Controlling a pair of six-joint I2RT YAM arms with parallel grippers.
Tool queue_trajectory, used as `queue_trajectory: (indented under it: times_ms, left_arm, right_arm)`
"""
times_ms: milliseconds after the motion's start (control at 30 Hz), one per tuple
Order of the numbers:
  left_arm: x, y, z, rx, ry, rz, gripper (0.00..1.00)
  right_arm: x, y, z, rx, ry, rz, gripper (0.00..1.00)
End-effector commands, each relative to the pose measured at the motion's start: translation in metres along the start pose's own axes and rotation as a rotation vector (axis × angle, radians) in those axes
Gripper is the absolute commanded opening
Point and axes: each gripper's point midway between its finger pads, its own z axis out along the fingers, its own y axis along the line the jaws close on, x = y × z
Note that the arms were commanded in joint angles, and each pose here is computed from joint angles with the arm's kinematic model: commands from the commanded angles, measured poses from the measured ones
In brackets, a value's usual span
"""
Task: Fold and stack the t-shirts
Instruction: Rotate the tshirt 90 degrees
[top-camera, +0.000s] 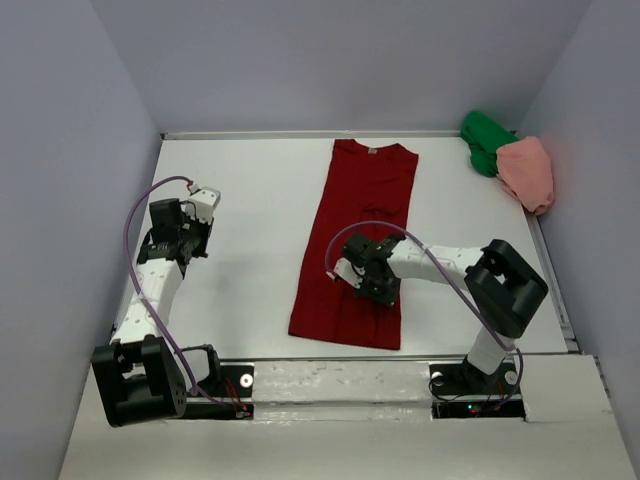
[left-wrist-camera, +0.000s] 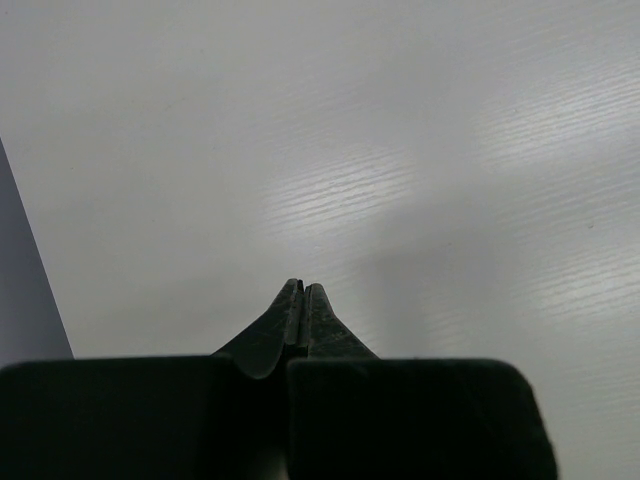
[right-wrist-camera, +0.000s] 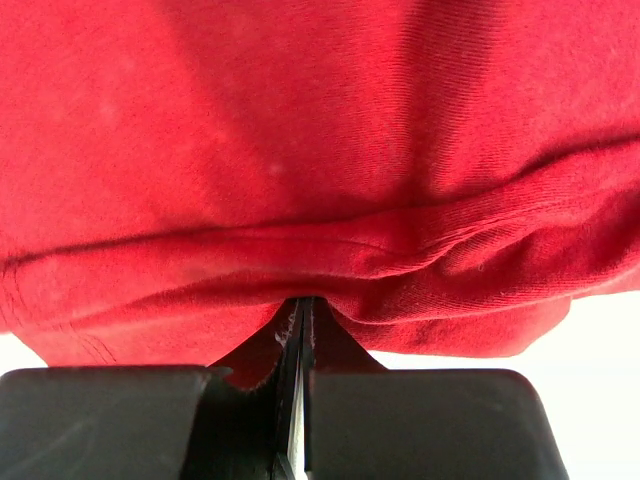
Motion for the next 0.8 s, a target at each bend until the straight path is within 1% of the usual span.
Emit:
queue_trajectory:
  times_ms: [0,67,133,167,233,267,300,367,400,467,500,567,600,667,700,767]
  left_arm:
    - [-0.009,-0.001,-0.007,0.007,-0.040,0.018,0.00]
    - [-0.009,-0.001,-0.008,0.007,-0.042,0.020,0.00]
    - [-0.010,-0.002,-0.008,0.013,-0.044,0.022,0.00]
    - [-0.010,-0.002,-0.008,0.017,-0.043,0.023,0.00]
    - [-0.009,-0.003,-0.007,0.020,-0.039,0.023,0.00]
    - [-0.009,-0.003,-0.007,0.022,-0.039,0.023,0.00]
    - [-0.010,-0.003,-0.007,0.025,-0.042,0.022,0.00]
    - [-0.009,-0.004,-0.006,0.028,-0.040,0.024,0.00]
    - [-0.009,-0.004,-0.006,0.030,-0.040,0.024,0.00]
    - [-0.010,-0.005,-0.006,0.033,-0.042,0.024,0.00]
    - [-0.010,-0.005,-0.007,0.033,-0.044,0.026,0.00]
    - [-0.010,-0.005,-0.007,0.034,-0.043,0.026,0.00]
    - [-0.010,-0.005,-0.007,0.036,-0.047,0.027,0.00]
    - [-0.011,-0.006,-0.007,0.038,-0.048,0.028,0.00]
    - [-0.011,-0.006,-0.007,0.041,-0.047,0.028,0.00]
    - [-0.009,-0.006,-0.005,0.043,-0.040,0.028,0.00]
  right_arm:
    - [0.063,-0.013,0.011,0.042,0.236,-0.010,0.00]
    - [0.064,-0.012,0.007,0.030,0.246,-0.010,0.00]
    - [0.067,-0.002,-0.001,-0.026,0.267,-0.007,0.00]
    - [0.057,0.001,-0.008,-0.058,0.235,0.002,0.00]
    - [0.054,0.010,-0.024,-0.117,0.236,0.009,0.00]
    - [0.050,0.012,-0.032,-0.142,0.219,0.009,0.00]
    - [0.034,0.017,-0.050,-0.187,0.155,0.012,0.00]
    - [0.018,0.014,-0.071,-0.186,0.081,0.005,0.00]
    - [0.003,0.005,-0.089,-0.152,0.016,-0.005,0.00]
    - [-0.012,-0.011,-0.113,-0.065,-0.073,-0.011,0.00]
    - [-0.022,-0.033,-0.120,-0.005,-0.128,0.037,0.00]
    - [-0.029,-0.058,-0.125,0.123,-0.170,0.066,0.00]
    - [-0.039,-0.091,-0.132,0.269,-0.228,0.105,0.00]
    - [-0.041,-0.117,-0.140,0.382,-0.276,0.128,0.00]
    - [-0.043,-0.146,-0.146,0.462,-0.308,0.180,0.00]
    - [-0.044,-0.177,-0.153,0.525,-0.321,0.245,0.00]
